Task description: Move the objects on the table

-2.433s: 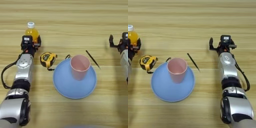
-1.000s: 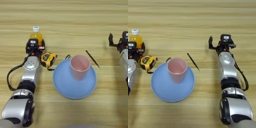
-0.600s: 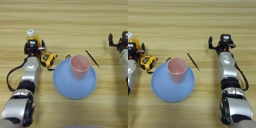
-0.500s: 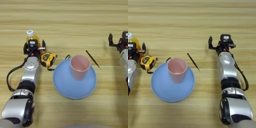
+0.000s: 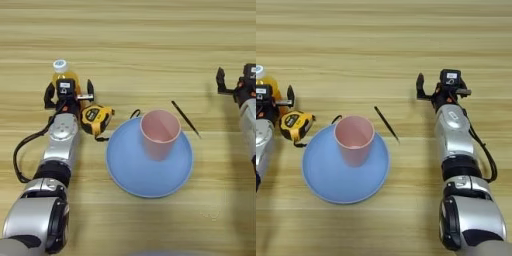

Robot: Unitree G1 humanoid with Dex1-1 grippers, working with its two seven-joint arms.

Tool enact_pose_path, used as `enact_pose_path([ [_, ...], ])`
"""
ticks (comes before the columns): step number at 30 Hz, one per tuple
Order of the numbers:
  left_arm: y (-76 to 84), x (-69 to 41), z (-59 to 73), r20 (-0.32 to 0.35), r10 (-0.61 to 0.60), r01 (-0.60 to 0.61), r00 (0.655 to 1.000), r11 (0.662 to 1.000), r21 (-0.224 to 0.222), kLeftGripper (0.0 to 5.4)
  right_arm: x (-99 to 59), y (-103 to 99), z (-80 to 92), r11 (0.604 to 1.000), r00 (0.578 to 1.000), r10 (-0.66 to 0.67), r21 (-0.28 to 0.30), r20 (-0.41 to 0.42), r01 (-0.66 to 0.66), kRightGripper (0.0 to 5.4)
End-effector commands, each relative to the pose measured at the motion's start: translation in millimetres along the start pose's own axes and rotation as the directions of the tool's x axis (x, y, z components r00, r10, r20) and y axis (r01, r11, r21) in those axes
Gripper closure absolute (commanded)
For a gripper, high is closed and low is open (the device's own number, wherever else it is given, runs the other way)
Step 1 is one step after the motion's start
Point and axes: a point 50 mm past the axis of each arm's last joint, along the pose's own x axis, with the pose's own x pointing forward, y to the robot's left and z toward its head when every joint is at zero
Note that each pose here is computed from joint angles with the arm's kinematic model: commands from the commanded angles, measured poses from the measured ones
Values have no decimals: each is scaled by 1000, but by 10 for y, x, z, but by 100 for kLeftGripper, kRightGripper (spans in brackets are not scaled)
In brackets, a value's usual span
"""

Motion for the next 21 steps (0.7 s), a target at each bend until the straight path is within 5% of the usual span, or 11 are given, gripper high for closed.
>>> enact_pose_path([
  [1, -5, 32, 41, 3, 1, -1, 1000, 1000, 0, 1, -4, 23, 4, 1000, 1000, 16, 6, -6, -16, 0],
  [12, -50, 30, 56, 7, 3, -3, 1000, 1000, -3, 1, -297, 39, -14, 986, 986, 165, -26, -3, -165, 0],
  [17, -72, 33, 64, 8, 6, -6, 1000, 1000, -3, 1, -448, -264, 144, 956, 966, 259, -137, -21, -259, 0],
  [21, -83, 34, 64, 6, 8, -8, 1000, 1000, -2, 1, -491, -454, 253, 893, 911, 405, -183, -78, -412, 0],
])
